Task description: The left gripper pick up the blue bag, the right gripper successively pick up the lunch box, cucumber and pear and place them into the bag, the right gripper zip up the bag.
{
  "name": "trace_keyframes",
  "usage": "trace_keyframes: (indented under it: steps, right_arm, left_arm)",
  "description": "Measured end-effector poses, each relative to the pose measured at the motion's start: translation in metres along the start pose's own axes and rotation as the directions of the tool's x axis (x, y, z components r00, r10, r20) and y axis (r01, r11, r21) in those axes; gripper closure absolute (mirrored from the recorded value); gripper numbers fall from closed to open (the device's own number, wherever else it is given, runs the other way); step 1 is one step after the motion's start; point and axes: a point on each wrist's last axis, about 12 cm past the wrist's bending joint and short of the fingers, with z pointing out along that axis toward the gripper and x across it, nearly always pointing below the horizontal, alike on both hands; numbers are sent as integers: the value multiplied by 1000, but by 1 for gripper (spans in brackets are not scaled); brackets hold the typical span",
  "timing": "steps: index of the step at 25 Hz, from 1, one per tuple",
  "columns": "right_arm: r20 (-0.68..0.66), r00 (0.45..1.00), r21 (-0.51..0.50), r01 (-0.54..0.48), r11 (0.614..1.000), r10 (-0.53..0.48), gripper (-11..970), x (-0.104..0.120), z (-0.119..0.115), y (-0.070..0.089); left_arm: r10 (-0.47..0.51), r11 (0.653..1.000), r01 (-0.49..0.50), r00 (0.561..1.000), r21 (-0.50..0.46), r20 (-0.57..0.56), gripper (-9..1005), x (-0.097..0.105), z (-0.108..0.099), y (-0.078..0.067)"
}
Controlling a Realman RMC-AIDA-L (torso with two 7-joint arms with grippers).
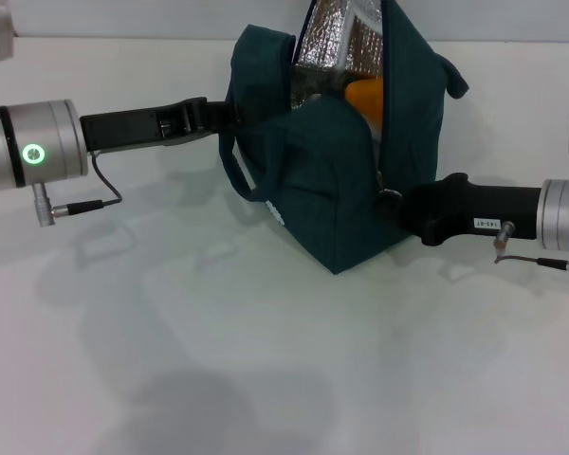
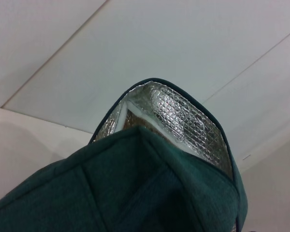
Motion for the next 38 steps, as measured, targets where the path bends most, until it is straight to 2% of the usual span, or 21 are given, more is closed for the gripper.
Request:
trace_keyframes:
  steps: [8,11,16,26,29,32,38]
  right_arm:
    - [15,1000,-11,-21,1000,21,951,2,-2,2]
    - [24,999,-48,-38,998,39,954,2,-5,6]
    - [28,998,-168,-55,984,61,956,-1,-10,17]
    - [-14,1000,-277,-19,961,15,956,-7,-5,31]
    - [-21,1000,-313,-24,950,18,956,-9,-5,35]
    - [-27,999,-373,-41,927,34,956,-15,-7,41]
    - [-21,997,-460,-76,885,75,956,-29,-16,49]
  left_arm:
    - [-2,1000,2,1000,0,-1,873,1,-1,0]
    - [0,1000,0,1000,-2,-1,873,1,-3,1]
    - [28,1000,-28,1000,6,-9,872,-1,-6,0]
    - [114,989,-110,993,100,-35,865,-3,-10,-12]
    - [187,968,-181,982,175,-16,858,-1,-14,-19]
    - [218,956,-218,976,196,22,852,1,-20,-20]
    - [252,957,-261,964,127,82,638,7,-41,-12]
